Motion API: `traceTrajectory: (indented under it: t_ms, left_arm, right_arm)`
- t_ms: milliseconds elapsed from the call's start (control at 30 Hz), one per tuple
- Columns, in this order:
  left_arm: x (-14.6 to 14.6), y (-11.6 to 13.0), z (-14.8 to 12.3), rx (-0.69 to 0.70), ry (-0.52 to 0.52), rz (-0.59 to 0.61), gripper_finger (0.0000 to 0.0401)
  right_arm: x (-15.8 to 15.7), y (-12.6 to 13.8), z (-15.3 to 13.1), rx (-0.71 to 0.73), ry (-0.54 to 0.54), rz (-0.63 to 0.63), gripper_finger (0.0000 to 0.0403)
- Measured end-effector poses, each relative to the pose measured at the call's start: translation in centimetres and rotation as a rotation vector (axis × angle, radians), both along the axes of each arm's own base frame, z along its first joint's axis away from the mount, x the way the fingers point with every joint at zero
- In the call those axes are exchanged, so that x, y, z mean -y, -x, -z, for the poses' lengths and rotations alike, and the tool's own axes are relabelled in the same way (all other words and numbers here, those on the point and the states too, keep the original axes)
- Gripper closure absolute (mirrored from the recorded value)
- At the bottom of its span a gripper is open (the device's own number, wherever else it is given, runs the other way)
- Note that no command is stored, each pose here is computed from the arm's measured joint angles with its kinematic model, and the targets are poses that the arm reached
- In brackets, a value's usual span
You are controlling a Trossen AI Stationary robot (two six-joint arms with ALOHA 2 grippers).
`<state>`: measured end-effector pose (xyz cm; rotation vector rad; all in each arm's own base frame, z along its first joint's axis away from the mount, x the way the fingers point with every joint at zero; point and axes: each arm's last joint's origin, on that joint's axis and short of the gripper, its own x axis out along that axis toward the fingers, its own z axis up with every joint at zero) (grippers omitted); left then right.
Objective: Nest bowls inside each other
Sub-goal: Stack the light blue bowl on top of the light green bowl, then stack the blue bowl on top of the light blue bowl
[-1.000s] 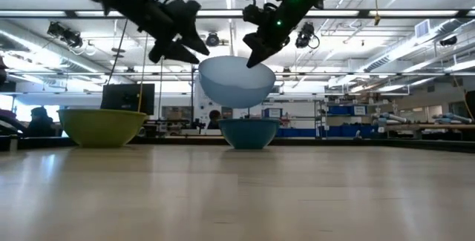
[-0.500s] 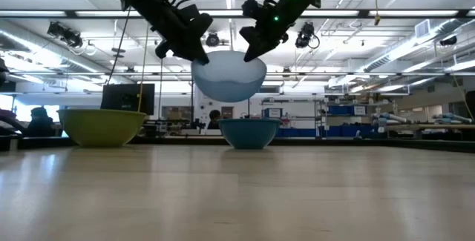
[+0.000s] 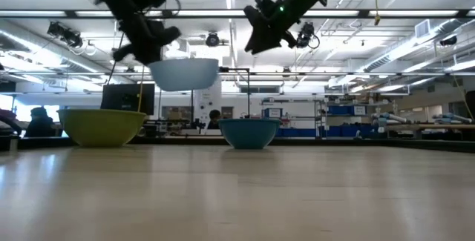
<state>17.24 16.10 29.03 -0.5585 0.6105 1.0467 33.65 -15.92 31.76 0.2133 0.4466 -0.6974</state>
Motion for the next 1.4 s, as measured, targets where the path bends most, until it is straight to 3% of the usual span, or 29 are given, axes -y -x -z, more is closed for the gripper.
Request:
traceTrajectory:
  t_ms: [167,267,500,700,833,1133,1233,1400]
  left_arm:
    - [1.9,4.0,-0.1,-0.100,0.129,-0.228,0.0400]
    - [2.9,5.3,-0.1,-0.173,0.147,-0.347,0.0400]
    - [3.7,6.4,0.5,-0.260,0.137,-0.564,0.0398]
    - [4.1,6.9,4.0,-0.271,0.192,-0.672,0.0391]
    - [4.4,7.2,5.6,-0.249,0.228,-0.750,0.0364]
    - [3.8,6.5,5.5,-0.191,0.190,-0.702,0.0263]
    - [3.9,6.5,5.5,-0.189,0.220,-0.674,0.0229]
    - [4.0,6.4,5.4,-0.177,0.255,-0.656,0.0205]
  right_arm:
    - [2.0,0.8,1.1,-0.011,-0.095,0.033,0.0273]
    - [2.6,1.1,1.1,-0.003,-0.107,0.042,0.0272]
    - [3.5,1.6,1.2,-0.004,-0.097,0.060,0.0272]
    - [3.4,1.7,2.0,-0.018,-0.114,0.055,0.0272]
    - [3.2,1.6,2.2,-0.019,-0.129,0.035,0.0271]
    - [3.7,2.3,2.7,-0.040,-0.196,0.041,0.0258]
    - [3.9,2.7,2.9,-0.054,-0.229,0.068,0.0257]
    - [4.2,2.9,3.0,-0.046,-0.259,0.092,0.0257]
